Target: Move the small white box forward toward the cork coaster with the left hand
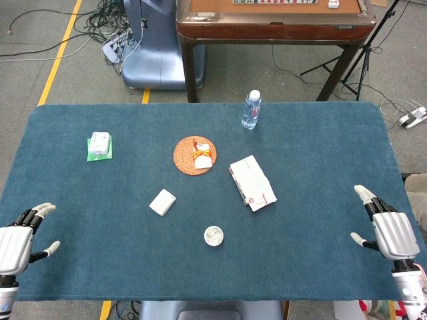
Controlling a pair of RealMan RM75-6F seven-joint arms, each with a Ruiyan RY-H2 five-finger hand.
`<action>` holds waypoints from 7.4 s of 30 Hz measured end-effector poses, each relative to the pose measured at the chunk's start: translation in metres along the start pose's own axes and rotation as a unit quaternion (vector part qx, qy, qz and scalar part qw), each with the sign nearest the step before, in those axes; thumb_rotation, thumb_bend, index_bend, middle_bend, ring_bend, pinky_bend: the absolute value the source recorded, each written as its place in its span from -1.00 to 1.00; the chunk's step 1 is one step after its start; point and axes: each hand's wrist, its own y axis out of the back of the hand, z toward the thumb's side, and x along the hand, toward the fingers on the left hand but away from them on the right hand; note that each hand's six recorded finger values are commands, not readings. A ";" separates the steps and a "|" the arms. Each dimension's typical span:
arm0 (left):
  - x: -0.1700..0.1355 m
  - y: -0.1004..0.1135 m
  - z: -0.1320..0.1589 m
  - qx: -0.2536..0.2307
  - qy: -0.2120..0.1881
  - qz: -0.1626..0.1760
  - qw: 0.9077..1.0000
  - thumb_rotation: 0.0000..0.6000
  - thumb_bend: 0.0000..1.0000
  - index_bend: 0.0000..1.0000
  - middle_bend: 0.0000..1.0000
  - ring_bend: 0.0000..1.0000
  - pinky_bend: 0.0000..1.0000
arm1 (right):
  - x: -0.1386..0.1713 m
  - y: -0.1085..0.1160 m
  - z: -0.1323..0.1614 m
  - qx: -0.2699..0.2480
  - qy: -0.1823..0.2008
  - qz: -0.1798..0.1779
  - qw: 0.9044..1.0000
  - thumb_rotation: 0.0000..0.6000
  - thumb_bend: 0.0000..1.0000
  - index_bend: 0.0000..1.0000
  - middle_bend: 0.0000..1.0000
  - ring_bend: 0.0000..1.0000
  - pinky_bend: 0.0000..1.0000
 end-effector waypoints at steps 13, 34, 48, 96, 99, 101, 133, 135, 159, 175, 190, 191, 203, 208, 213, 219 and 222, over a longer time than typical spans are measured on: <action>0.013 -0.006 0.022 -0.004 -0.033 -0.011 0.999 1.00 -0.96 -0.55 -0.49 -0.47 0.05 | 0.002 0.008 -0.003 -0.013 -0.001 -0.011 1.000 1.00 -1.00 -0.99 -0.65 -0.55 -0.07; 0.077 -0.025 0.105 0.011 -0.136 -0.047 0.989 1.00 -1.00 -0.98 -0.93 -0.86 -0.33 | 0.008 0.021 -0.016 -0.033 -0.013 -0.030 0.999 1.00 -1.00 -0.93 -0.62 -0.55 -0.07; 0.107 -0.055 0.147 0.044 -0.171 -0.086 0.980 1.00 -1.00 -1.00 -1.00 -1.00 -0.51 | 0.008 0.024 -0.020 -0.044 -0.014 -0.030 0.998 1.00 -1.00 -0.93 -0.62 -0.55 -0.07; 0.171 -0.105 0.212 0.032 -0.194 -0.117 0.974 1.00 -1.00 -1.00 -1.00 -1.00 -0.52 | 0.000 0.022 -0.031 -0.058 -0.026 -0.018 0.998 1.00 -1.00 -0.93 -0.61 -0.55 -0.07; 0.173 -0.105 0.221 0.030 -0.200 -0.116 0.973 1.00 -1.00 -1.00 -1.00 -1.00 -0.52 | 0.000 0.022 -0.032 -0.059 -0.027 -0.019 0.998 1.00 -1.00 -0.93 -0.61 -0.55 -0.07; 0.174 -0.105 0.227 0.027 -0.203 -0.116 0.972 1.00 -1.00 -1.00 -1.00 -1.00 -0.52 | 0.000 0.023 -0.032 -0.060 -0.027 -0.020 0.998 1.00 -1.00 -0.93 -0.61 -0.55 -0.07; 0.188 -0.090 0.211 0.056 -0.167 -0.104 0.979 1.00 -1.00 -1.00 -1.00 -1.00 -0.52 | 0.000 0.024 -0.034 -0.066 -0.026 -0.020 0.997 1.00 -1.00 -0.93 -0.61 -0.55 -0.07; 0.192 -0.093 0.212 0.053 -0.165 -0.106 0.979 1.00 -1.00 -1.00 -1.00 -1.00 -0.52 | 0.001 0.025 -0.035 -0.068 -0.029 -0.022 0.997 1.00 -1.00 -0.93 -0.61 -0.55 -0.07; 0.208 -0.107 0.240 0.057 -0.183 -0.110 0.975 1.00 -1.00 -1.00 -1.00 -1.00 -0.52 | 0.000 0.028 -0.044 -0.080 -0.036 -0.023 0.996 1.00 -1.00 -0.93 -0.61 -0.55 -0.07; 0.193 -0.110 0.289 0.038 -0.222 -0.113 0.968 1.00 -1.00 -1.00 -1.00 -1.00 -0.52 | 0.002 0.030 -0.045 -0.082 -0.036 -0.027 0.996 1.00 -1.00 -0.93 -0.61 -0.55 -0.07; 0.179 -0.099 0.268 0.057 -0.212 -0.103 0.970 1.00 -1.00 -1.00 -1.00 -1.00 -0.52 | 0.003 0.031 -0.044 -0.084 -0.032 -0.027 0.996 1.00 -1.00 -0.93 -0.61 -0.55 -0.07; 0.176 -0.099 0.266 0.059 -0.213 -0.103 0.970 1.00 -1.00 -1.00 -1.00 -1.00 -0.52 | 0.003 0.030 -0.043 -0.083 -0.031 -0.027 0.996 1.00 -1.00 -0.93 -0.61 -0.55 -0.07; 0.150 -0.095 0.255 0.074 -0.225 -0.098 0.967 1.00 -1.00 -1.00 -1.00 -1.00 -0.52 | 0.003 0.030 -0.041 -0.082 -0.028 -0.026 0.996 1.00 -1.00 -0.93 -0.61 -0.55 -0.07; 0.143 -0.097 0.254 0.077 -0.228 -0.100 0.966 1.00 -1.00 -1.00 -1.00 -1.00 -0.52 | 0.004 0.030 -0.041 -0.083 -0.028 -0.027 0.996 1.00 -1.00 -0.93 -0.61 -0.55 -0.07; 0.139 -0.101 0.258 0.075 -0.231 -0.103 0.965 1.00 -1.00 -1.00 -1.00 -1.00 -0.52 | 0.004 0.031 -0.041 -0.084 -0.027 -0.028 0.996 1.00 -1.00 -0.93 -0.61 -0.55 -0.07; 0.138 -0.106 0.263 0.075 -0.235 -0.108 0.963 1.00 -1.00 -1.00 -1.00 -1.00 -0.52 | 0.005 0.033 -0.042 -0.086 -0.028 -0.031 0.995 1.00 -1.00 -0.93 -0.61 -0.55 -0.07; 0.138 -0.109 0.266 0.075 -0.236 -0.111 0.962 1.00 -1.00 -1.00 -1.00 -1.00 -0.52 | 0.005 0.033 -0.043 -0.087 -0.029 -0.032 0.995 1.00 -1.00 -0.93 -0.61 -0.55 -0.07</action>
